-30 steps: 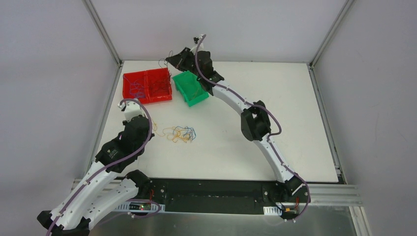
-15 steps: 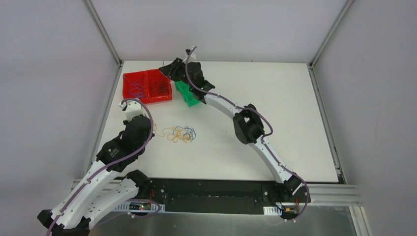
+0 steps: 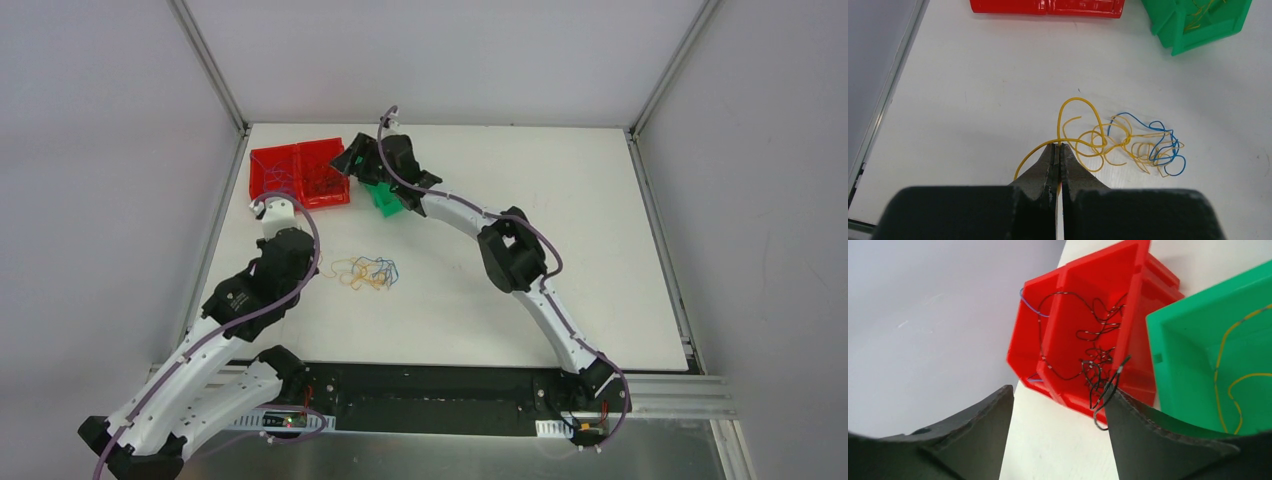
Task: Untangle the cables
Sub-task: Place the cable in the bin.
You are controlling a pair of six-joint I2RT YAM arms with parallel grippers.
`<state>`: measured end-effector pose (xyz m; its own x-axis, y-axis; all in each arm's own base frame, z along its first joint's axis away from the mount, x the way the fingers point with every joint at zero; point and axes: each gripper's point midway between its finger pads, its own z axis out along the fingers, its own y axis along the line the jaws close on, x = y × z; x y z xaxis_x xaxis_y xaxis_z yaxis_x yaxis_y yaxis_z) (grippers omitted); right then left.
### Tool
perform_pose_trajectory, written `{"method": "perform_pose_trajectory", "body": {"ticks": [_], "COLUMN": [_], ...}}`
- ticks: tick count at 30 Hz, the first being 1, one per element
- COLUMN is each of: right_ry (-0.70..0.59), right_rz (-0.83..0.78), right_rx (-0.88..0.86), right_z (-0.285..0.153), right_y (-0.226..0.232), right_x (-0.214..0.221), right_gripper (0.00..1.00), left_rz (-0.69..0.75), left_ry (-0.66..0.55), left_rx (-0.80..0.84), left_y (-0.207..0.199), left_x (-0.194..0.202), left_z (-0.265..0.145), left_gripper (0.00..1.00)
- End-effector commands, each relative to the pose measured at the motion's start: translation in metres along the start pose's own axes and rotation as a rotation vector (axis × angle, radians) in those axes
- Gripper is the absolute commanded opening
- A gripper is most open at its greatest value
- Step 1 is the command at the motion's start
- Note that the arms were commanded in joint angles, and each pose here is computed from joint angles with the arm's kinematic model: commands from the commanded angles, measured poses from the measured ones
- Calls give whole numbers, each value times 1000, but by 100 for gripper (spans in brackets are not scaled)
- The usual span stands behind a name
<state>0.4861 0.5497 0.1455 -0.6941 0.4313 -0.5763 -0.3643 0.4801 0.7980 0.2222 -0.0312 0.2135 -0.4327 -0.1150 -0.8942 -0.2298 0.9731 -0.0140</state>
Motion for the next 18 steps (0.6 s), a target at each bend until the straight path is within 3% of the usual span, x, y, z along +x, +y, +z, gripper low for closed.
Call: {"method": "perform_pose_trajectory", "body": {"ticks": [1, 6, 13, 18], "right_ry": [-31, -34, -53, -31], "right_rz": [-90, -108, -170, -248], "right_rx": [-150, -103, 12, 110], "right_z": [-53, -108, -214, -288], "right_y": [99, 102, 79, 39], "right_x": [-67, -86, -107, -87], "right_gripper": [73, 86, 90, 90], "left_rz": [-8, 30, 48, 66], "left_ry": [3, 23, 56, 49], "left_rx": [15, 14, 65, 250], "left_y": [-7, -14, -35, -67], "left_x": [-10, -12, -16, -32], "left_z": [-1, 5, 11, -1], "left_gripper": [0, 0, 0, 0]}}
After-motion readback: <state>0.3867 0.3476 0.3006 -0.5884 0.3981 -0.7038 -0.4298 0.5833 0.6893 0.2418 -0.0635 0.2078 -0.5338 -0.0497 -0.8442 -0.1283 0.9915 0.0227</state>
